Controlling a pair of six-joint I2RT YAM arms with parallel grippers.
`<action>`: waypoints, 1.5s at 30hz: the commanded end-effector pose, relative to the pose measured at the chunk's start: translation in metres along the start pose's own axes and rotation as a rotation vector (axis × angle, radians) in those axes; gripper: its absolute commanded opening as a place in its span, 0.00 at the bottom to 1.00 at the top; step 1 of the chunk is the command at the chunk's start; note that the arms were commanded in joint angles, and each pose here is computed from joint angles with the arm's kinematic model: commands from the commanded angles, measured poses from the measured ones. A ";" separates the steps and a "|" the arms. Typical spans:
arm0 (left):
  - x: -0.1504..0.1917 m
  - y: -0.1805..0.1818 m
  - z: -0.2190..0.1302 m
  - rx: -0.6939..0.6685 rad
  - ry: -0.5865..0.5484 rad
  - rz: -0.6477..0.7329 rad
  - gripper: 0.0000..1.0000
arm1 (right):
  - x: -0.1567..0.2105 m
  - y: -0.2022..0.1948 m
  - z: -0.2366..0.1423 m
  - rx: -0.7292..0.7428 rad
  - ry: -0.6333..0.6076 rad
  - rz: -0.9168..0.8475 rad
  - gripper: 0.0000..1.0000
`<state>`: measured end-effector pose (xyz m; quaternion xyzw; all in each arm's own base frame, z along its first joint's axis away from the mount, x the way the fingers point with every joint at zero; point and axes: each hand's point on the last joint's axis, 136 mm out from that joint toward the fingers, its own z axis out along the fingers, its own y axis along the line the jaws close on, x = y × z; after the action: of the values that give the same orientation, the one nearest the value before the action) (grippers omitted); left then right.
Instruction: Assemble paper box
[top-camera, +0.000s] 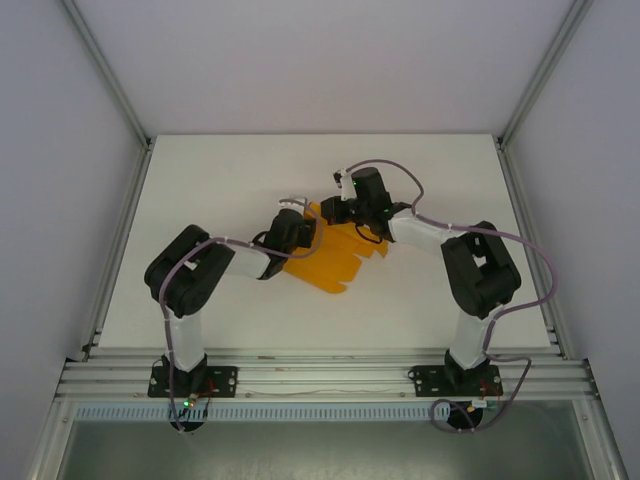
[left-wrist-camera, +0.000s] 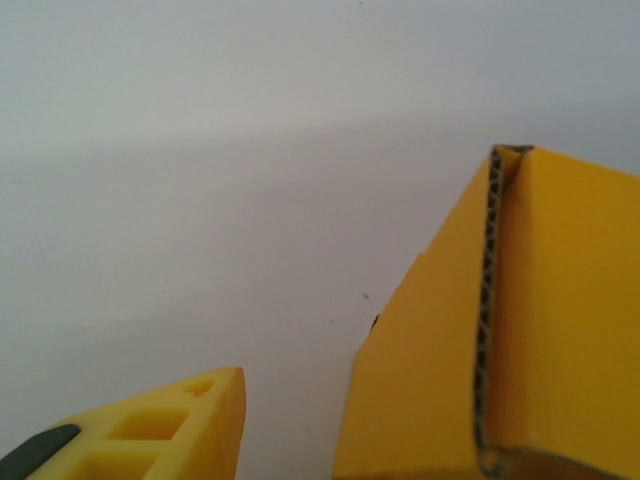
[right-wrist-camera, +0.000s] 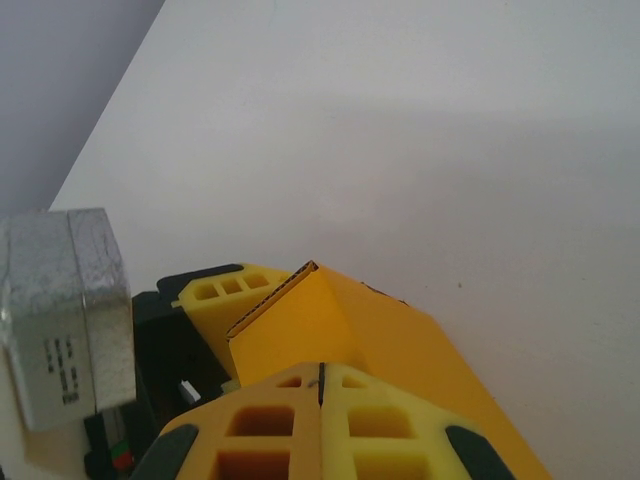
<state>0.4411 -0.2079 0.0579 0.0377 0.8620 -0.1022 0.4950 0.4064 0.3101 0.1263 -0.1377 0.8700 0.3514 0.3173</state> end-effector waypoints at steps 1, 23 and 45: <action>-0.029 -0.001 0.006 0.058 -0.059 -0.057 0.47 | 0.098 -0.037 0.009 0.116 0.314 0.133 0.00; -0.024 -0.010 0.014 0.073 0.026 -0.007 0.00 | 0.053 -0.038 -0.026 0.210 0.211 0.020 0.51; -0.015 -0.005 -0.060 0.096 0.289 -0.092 0.00 | -0.012 0.014 -0.131 0.413 0.038 -1.317 0.57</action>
<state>0.3994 -0.1964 0.0828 0.0431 0.9184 -0.1456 0.3652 0.3315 0.2254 0.2001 -0.5609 0.6968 -0.0349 0.4456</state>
